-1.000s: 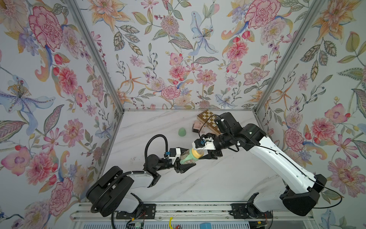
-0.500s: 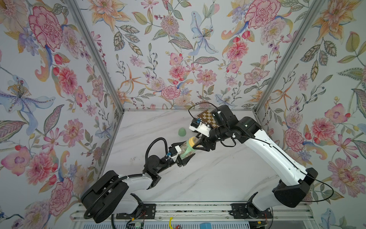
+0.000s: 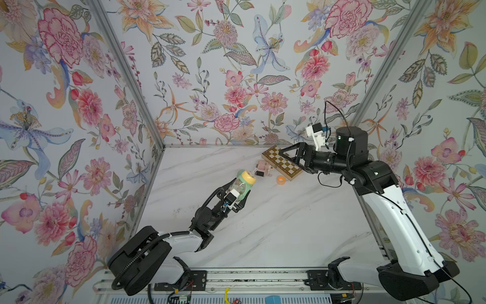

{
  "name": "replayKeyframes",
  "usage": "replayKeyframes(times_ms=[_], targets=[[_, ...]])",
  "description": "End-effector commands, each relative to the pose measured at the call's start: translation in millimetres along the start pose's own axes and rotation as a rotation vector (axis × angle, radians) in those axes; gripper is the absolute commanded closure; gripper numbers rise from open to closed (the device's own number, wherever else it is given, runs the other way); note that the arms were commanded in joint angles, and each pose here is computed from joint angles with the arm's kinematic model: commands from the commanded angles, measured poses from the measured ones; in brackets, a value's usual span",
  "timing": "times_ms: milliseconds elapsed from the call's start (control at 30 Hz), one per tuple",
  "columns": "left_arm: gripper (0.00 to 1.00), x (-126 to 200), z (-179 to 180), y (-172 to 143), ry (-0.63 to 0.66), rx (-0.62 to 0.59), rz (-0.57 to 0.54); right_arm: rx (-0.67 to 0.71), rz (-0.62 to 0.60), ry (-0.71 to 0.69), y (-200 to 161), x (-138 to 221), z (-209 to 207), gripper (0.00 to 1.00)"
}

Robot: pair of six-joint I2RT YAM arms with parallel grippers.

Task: Assemble the baby bottles
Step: Screw the nipple onto the baby bottle.

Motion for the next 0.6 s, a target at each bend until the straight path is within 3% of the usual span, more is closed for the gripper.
replayKeyframes(times_ms=[0,33,100,167,200,400,567], targets=[[1.00,10,-22,41,-0.238,0.157,-0.190,0.288,0.057,0.047,-10,-5,0,0.00],[1.00,14,-28,49,-0.299,0.195,-0.225,0.444,0.077,0.062,-20,-3,2,0.01],[1.00,21,-42,61,-0.438,0.276,-0.274,0.902,0.123,0.093,-56,6,0,0.02],[1.00,25,-53,68,-0.551,0.342,-0.295,1.235,0.146,0.142,-90,16,-7,0.01],[1.00,26,-56,69,-0.582,0.371,-0.300,1.338,0.150,0.182,-103,21,-9,0.01],[1.00,32,-66,72,-0.652,0.428,-0.340,1.452,0.289,0.223,-117,4,-24,0.00],[1.00,31,-65,75,-0.647,0.424,-0.348,1.433,0.369,0.313,-133,-15,-26,0.03]])
Point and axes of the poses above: each gripper's point midway between its finger pads, its own x axis back along the fingers, its own z axis along the line the jaws close on, y = z × x, the point moved 2 cm from there along x, back along the fingers, and after that the axes turned 5 degrees about -x, right-handed, at the moved point
